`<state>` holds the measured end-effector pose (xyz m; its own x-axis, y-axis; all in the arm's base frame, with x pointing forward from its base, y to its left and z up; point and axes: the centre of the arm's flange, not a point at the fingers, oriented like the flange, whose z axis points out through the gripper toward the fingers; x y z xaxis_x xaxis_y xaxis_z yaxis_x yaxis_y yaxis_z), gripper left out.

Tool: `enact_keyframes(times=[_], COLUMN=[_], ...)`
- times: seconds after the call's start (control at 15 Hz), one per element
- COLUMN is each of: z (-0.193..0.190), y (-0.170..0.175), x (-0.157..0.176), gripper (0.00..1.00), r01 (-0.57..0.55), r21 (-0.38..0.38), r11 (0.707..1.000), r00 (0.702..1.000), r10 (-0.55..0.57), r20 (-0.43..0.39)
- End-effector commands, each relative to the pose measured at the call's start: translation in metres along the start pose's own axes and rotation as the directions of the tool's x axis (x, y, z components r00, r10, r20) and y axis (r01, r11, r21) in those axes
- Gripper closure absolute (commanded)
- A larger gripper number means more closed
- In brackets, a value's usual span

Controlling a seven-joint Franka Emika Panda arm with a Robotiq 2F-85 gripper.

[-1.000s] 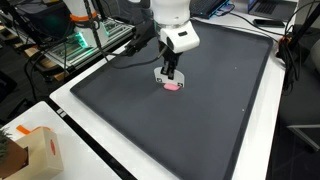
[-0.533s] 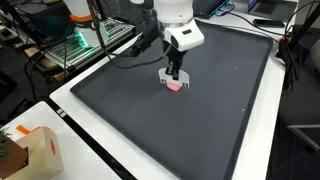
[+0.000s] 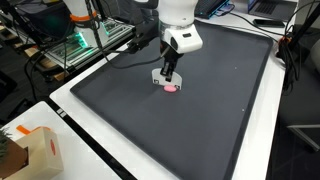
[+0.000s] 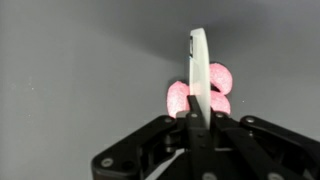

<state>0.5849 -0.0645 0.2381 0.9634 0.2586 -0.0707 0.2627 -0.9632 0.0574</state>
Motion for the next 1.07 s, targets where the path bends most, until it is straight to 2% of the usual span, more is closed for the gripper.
enact_keyframes(times=[0.0, 0.33, 0.73, 1.0], z=[0.031, 0.037, 0.04, 0.041], y=[0.01, 0.018, 0.009, 0.011], x=[-0.018, -0.023, -0.003, 0.007], gripper=[0.99, 0.99, 0.99, 0.99], r01=[0.006, 0.0, 0.068, 0.06], r21=[0.015, 0.049, 0.138, 0.172], r11=[1.0, 0.999, 0.988, 0.983], r00=[0.991, 0.989, 0.996, 0.998], r10=[-0.008, -0.007, -0.075, -0.055], r20=[0.132, 0.151, 0.039, -0.032])
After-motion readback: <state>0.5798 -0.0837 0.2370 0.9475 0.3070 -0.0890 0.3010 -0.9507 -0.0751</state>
